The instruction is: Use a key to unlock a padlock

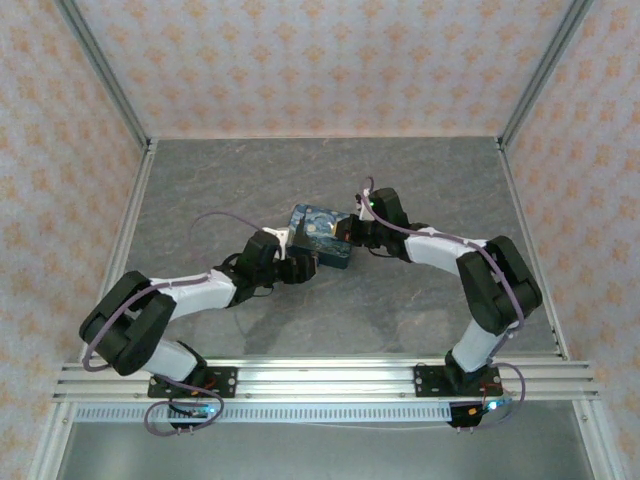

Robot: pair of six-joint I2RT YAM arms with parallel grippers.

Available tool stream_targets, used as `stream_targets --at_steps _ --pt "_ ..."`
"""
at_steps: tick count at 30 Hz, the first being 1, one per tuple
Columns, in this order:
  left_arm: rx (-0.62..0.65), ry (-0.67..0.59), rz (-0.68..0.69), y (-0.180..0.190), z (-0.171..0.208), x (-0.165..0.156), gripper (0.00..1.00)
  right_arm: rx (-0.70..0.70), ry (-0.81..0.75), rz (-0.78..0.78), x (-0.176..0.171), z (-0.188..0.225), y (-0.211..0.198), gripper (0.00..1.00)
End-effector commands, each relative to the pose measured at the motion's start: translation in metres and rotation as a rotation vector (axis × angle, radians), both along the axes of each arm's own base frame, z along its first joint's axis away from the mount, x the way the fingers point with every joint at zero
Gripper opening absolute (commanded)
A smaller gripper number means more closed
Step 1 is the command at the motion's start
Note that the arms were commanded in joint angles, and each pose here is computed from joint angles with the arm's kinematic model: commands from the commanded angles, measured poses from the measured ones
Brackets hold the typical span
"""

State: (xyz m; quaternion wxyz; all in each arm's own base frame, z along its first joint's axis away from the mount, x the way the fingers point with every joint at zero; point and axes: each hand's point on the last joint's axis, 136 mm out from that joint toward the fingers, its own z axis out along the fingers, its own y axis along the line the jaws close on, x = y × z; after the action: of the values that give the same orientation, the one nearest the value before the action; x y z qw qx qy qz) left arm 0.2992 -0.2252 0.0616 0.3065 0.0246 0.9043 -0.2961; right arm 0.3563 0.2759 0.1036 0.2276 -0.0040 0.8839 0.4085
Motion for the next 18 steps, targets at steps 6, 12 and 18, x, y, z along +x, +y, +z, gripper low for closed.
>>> stream_targets --at_steps 6,12,18 --pt "0.075 -0.103 -0.037 -0.008 0.001 0.008 0.73 -0.070 0.048 0.002 -0.014 -0.030 -0.003 0.00" --pt "0.107 -0.123 -0.060 -0.014 -0.005 0.013 0.66 -0.087 0.044 0.010 -0.015 -0.031 -0.002 0.00" --pt "0.141 -0.143 -0.059 -0.018 -0.013 0.020 0.65 -0.100 0.045 0.014 -0.017 -0.033 -0.002 0.00"
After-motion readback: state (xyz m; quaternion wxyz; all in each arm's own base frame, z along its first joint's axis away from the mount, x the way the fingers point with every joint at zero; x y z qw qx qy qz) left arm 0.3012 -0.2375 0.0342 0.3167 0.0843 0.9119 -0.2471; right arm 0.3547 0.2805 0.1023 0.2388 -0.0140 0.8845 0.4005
